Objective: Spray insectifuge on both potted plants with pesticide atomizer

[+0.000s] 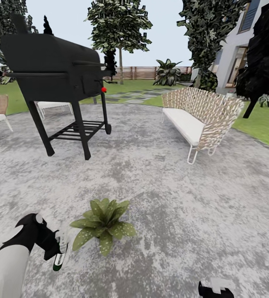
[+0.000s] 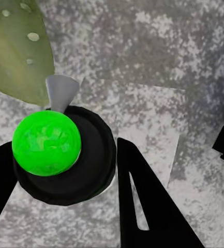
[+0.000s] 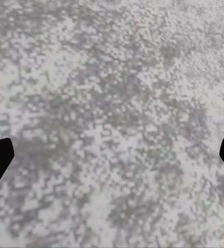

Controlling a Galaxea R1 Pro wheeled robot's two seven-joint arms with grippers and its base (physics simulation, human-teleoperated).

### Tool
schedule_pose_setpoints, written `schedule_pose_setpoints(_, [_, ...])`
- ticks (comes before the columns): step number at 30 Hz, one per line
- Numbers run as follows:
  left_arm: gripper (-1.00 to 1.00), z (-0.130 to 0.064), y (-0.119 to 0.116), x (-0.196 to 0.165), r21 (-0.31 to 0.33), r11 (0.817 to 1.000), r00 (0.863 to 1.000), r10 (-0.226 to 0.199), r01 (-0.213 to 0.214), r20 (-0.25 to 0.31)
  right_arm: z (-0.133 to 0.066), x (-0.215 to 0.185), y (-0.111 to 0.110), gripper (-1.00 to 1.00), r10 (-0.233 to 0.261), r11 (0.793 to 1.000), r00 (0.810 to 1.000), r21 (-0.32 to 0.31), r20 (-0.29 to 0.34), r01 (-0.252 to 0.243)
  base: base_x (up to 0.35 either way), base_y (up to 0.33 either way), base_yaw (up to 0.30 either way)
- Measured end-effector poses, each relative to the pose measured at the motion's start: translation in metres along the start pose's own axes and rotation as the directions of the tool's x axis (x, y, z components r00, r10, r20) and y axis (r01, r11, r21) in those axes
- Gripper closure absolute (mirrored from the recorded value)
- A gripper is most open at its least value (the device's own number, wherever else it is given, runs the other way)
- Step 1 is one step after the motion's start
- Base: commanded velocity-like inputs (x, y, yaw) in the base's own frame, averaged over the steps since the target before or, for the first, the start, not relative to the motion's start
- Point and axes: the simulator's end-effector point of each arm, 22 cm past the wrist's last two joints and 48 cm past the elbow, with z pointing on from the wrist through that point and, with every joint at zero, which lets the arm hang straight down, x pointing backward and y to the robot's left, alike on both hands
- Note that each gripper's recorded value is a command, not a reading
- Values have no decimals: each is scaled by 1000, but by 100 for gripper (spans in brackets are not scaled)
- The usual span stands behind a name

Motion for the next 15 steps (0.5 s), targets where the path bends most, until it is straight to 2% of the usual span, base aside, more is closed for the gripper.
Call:
schedule_pose_setpoints(4, [100,5,-4,0,5,1000,1000,-16,16,20,0,0,0,-100,0,1000,1000,0,1,0,-75,-301,271])
schedule_pose_setpoints(7, [100,3,4,-5,-34,997,993,-68,72,100,0,-1,0,-100,1,1000,1000,0,4,-1,-78,-301,199])
schedule_pose_setpoints(9, [100,8,-1,1,-35,993,986,-103,109,128,0,-3,0,-100,2,1000,1000,-1,7,-2,-104,-302,120])
schedule_pose_setpoints(11, [100,14,-8,8,-35,991,983,-124,130,132,-1,-4,0,-100,3,1000,1000,-1,10,-3,-146,-302,91])
schedule_pose_setpoints(15, [100,18,-2,13,-84,985,981,-135,148,138,-1,-7,0,-100,3,1000,1000,-1,15,-3,-195,-280,83])
